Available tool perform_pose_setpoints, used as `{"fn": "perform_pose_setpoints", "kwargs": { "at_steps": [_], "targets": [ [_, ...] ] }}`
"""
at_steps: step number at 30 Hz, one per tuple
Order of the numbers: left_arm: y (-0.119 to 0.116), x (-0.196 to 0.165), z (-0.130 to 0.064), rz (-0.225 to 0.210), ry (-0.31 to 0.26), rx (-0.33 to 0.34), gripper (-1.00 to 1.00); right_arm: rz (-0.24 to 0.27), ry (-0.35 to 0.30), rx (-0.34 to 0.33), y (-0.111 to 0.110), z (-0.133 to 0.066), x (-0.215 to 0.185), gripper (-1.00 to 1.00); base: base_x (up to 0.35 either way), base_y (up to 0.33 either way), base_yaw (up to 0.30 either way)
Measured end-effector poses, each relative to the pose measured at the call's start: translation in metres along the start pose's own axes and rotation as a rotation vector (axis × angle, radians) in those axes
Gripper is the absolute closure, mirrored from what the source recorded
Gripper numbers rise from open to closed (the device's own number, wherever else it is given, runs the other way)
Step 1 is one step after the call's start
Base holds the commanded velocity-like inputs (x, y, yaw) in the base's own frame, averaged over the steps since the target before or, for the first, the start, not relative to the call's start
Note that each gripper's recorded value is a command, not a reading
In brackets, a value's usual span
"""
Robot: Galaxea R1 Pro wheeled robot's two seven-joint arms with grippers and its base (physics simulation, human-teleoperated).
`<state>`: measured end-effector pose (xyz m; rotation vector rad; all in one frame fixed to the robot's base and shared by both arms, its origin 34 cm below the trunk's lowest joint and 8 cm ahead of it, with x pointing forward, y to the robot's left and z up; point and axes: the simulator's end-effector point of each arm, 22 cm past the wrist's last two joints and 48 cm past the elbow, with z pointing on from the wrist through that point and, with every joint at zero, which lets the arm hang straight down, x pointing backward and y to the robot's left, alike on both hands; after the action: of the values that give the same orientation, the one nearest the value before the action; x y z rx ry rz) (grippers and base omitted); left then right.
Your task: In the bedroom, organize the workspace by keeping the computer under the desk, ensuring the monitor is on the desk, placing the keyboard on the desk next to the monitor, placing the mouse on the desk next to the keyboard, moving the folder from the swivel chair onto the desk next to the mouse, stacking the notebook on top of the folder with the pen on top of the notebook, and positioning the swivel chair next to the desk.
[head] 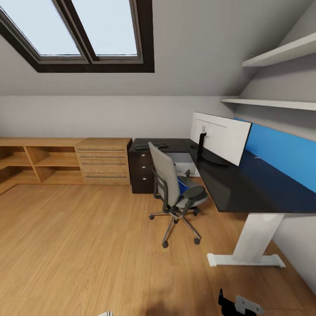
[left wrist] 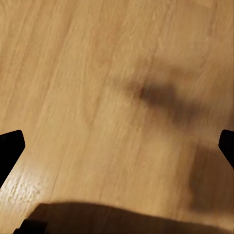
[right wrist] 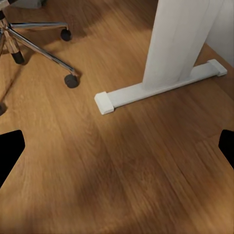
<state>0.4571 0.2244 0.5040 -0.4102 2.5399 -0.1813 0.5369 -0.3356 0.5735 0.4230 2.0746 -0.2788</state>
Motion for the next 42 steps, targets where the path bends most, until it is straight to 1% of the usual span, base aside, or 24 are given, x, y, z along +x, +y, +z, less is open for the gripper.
{"fn": "perform_pose_setpoints", "kwargs": {
  "at_steps": [33, 37, 39, 42],
  "targets": [
    [0.014, 0.034, 0.047, -0.001, -0.001, 0.000, -1.00, -0.005, -0.004, -0.006, 0.001, 0.027, 0.053, -1.00, 0.000, 0.000, 0.000],
    [0.017, 0.038, 0.053, 0.001, -0.002, -0.001, -1.00, 0.004, -0.025, 0.000, 0.000, 0.035, 0.047, -1.00, 0.000, 0.000, 0.000],
    [0.018, 0.040, 0.056, 0.001, -0.002, -0.002, -1.00, 0.014, -0.045, -0.001, 0.004, 0.044, 0.035, -1.00, 0.000, 0.000, 0.000],
    [0.019, 0.043, 0.061, 0.001, -0.002, -0.002, -1.00, 0.023, -0.046, -0.009, 0.015, 0.058, 0.021, -1.00, 0.000, 0.000, 0.000]
  ]
}}
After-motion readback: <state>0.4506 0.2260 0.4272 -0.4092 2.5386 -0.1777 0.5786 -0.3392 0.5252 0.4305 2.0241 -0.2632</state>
